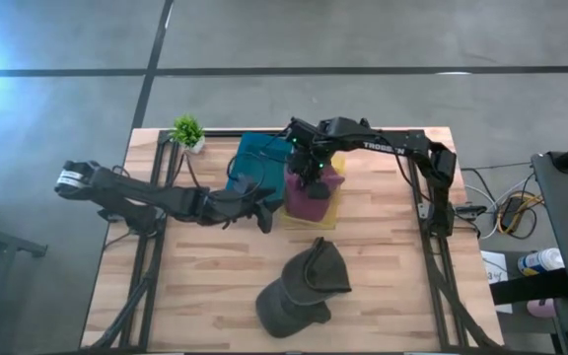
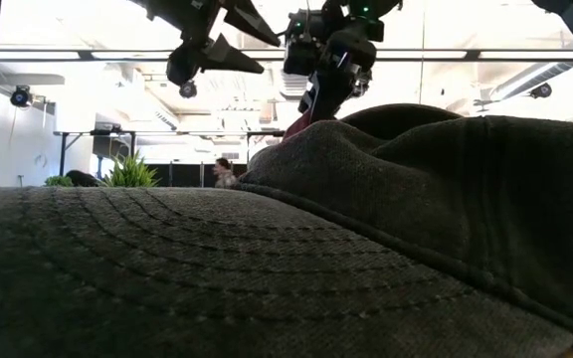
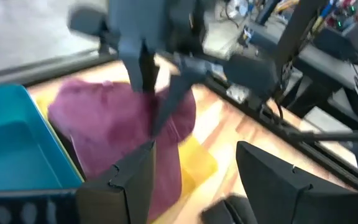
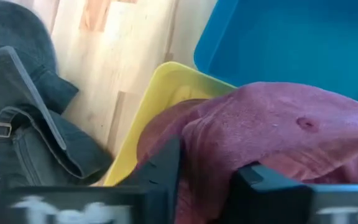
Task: Pick & Place hat
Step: Put the red cap into the yellow bin
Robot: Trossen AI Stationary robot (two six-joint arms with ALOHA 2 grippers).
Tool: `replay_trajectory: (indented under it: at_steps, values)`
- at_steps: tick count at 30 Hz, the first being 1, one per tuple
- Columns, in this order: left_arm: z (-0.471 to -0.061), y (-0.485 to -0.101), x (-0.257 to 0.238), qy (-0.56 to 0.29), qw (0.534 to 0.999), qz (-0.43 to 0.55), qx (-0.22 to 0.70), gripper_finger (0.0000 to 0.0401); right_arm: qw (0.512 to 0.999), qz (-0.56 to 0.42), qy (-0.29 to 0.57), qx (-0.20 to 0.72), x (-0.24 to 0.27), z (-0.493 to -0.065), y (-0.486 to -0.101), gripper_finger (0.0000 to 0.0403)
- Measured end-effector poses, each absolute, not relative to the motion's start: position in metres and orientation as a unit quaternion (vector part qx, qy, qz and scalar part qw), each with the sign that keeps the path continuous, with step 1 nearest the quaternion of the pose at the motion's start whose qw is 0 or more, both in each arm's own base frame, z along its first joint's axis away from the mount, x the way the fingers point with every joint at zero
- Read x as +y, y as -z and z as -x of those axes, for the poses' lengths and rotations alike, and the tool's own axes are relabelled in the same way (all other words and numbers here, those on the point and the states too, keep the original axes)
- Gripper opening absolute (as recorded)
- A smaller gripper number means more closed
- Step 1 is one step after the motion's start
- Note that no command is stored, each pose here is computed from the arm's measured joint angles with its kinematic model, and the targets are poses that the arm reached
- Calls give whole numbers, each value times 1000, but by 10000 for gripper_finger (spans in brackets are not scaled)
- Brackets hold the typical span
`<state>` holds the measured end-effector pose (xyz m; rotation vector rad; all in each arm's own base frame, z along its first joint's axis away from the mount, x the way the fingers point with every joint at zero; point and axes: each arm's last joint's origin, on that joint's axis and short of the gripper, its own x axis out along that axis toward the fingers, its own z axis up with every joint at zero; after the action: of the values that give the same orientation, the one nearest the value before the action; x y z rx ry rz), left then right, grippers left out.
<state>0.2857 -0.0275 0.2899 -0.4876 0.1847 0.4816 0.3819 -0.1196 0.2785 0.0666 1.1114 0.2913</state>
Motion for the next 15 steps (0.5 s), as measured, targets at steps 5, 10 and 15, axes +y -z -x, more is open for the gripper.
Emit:
replay_trajectory:
  at_steps: [5,10,15]
  values:
    - [-283,-304,-21,-245,941,222,71,216,844,-16,-123,522,-117,-379,-288,138]
    - [-278,-312,-10,-258,939,221,56,216,859,-5,-96,503,-116,-369,-309,175]
    - [-275,-313,3,-282,932,221,55,216,859,-4,-72,507,-116,-367,-312,199]
